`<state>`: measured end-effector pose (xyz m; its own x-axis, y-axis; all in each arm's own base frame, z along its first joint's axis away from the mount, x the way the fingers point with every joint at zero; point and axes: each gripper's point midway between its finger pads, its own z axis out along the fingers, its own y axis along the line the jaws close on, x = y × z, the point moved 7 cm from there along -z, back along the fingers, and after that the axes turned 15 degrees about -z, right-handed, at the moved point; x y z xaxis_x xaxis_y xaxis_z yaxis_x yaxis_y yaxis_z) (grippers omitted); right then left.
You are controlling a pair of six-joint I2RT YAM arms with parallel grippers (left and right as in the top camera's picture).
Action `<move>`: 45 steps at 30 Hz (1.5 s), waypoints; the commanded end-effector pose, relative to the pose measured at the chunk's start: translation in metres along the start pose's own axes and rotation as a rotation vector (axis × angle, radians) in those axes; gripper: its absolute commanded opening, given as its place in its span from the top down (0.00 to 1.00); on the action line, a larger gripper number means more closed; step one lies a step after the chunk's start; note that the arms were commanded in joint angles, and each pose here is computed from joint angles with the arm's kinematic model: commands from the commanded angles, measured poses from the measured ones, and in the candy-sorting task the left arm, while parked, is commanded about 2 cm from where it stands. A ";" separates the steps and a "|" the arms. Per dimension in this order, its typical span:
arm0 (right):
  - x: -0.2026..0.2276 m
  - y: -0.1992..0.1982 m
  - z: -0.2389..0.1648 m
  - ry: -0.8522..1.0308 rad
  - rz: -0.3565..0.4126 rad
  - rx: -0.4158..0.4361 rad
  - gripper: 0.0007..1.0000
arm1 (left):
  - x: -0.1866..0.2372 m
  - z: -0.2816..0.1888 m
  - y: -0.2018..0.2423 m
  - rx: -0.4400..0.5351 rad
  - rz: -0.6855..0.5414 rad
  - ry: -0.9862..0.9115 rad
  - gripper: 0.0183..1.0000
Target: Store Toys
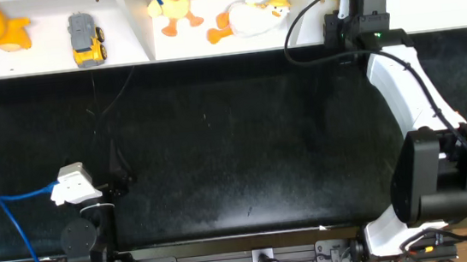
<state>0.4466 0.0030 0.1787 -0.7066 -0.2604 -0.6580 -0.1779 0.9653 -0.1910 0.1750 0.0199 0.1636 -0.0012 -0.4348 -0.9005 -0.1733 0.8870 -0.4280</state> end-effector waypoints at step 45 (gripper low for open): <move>0.152 -0.069 -0.230 0.507 1.115 0.296 0.00 | 0.000 0.000 0.001 -0.004 -0.022 -0.012 0.00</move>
<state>0.2079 -0.0852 0.2514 -0.6453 0.7350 -0.2084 0.7459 0.6651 0.0358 0.1750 0.0199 0.1635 -0.0015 -0.4348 -0.9005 -0.1735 0.8870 -0.4280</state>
